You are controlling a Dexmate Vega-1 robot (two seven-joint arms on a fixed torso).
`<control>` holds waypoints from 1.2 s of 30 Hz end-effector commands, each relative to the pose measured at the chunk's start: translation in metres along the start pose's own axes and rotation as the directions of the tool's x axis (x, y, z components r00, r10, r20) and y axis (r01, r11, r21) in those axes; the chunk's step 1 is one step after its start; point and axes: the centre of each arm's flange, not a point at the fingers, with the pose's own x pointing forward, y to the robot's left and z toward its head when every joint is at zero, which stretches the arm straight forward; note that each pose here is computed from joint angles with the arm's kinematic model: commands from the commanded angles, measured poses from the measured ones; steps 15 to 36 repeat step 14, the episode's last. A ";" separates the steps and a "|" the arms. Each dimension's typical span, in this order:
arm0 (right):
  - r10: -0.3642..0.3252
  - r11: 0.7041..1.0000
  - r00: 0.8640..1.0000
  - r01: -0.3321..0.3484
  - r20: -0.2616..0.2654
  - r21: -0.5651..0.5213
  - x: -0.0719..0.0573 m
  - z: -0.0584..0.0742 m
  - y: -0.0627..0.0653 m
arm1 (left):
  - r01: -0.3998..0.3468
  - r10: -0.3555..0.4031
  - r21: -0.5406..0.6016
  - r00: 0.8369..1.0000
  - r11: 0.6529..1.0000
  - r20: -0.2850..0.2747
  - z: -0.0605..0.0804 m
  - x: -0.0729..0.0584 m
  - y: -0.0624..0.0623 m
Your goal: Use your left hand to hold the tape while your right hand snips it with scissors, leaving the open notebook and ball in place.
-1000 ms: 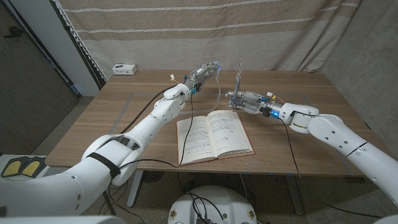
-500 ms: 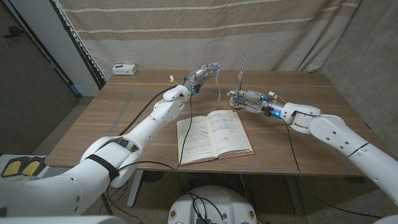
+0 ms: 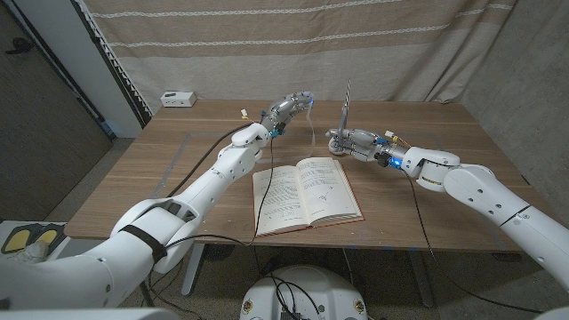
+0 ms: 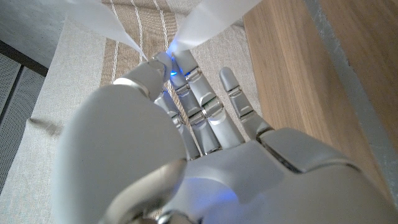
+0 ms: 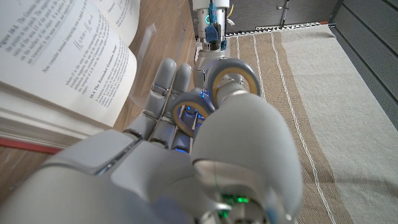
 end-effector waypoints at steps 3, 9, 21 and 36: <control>-0.001 1.000 1.000 0.001 0.000 -0.010 -0.001 0.001 0.000 | -0.010 0.010 0.013 1.000 1.000 0.008 0.002 -0.003 0.000; 0.002 1.000 1.000 -0.002 0.003 -0.007 -0.003 0.000 -0.002 | -0.012 0.012 0.022 1.000 1.000 0.002 0.002 -0.005 -0.002; 0.001 1.000 1.000 -0.001 0.002 -0.003 -0.005 -0.002 -0.004 | -0.017 0.017 0.024 1.000 1.000 -0.006 -0.001 -0.007 -0.002; 0.001 1.000 1.000 -0.001 0.002 -0.003 -0.005 -0.002 -0.004 | -0.017 0.017 0.024 1.000 1.000 -0.006 -0.001 -0.007 -0.002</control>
